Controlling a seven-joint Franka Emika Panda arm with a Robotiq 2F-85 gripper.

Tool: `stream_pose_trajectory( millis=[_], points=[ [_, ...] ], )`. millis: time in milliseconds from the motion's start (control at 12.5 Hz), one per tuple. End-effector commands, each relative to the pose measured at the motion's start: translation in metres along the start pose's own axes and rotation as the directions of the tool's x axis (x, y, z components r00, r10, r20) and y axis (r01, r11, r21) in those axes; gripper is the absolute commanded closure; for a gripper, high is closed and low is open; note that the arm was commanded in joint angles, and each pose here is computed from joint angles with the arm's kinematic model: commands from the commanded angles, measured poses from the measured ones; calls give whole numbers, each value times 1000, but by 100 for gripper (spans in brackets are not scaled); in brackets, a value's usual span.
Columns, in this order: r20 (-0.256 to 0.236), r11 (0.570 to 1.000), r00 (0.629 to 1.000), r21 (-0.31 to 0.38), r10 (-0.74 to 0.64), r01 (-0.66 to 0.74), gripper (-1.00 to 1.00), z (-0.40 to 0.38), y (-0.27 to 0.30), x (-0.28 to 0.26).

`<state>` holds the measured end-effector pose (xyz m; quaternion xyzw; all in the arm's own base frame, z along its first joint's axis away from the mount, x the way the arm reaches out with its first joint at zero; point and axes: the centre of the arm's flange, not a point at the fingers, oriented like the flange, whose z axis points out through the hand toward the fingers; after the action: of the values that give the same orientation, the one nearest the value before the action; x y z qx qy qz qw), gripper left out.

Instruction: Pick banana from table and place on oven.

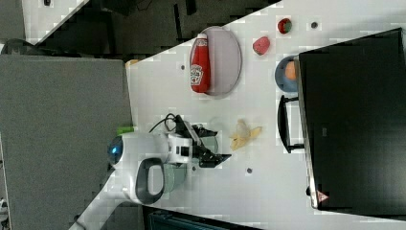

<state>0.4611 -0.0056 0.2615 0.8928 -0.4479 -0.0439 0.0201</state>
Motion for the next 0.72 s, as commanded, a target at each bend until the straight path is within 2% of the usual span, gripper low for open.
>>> stream_pose_trajectory(
  millis=[80, 720],
  points=[
    [-24, 1000, 1000, 24, 16, -15, -100, 19, -7, -1],
    [-37, 999, 999, 51, 3, -1, -100, 104, -17, -3]
  ],
)
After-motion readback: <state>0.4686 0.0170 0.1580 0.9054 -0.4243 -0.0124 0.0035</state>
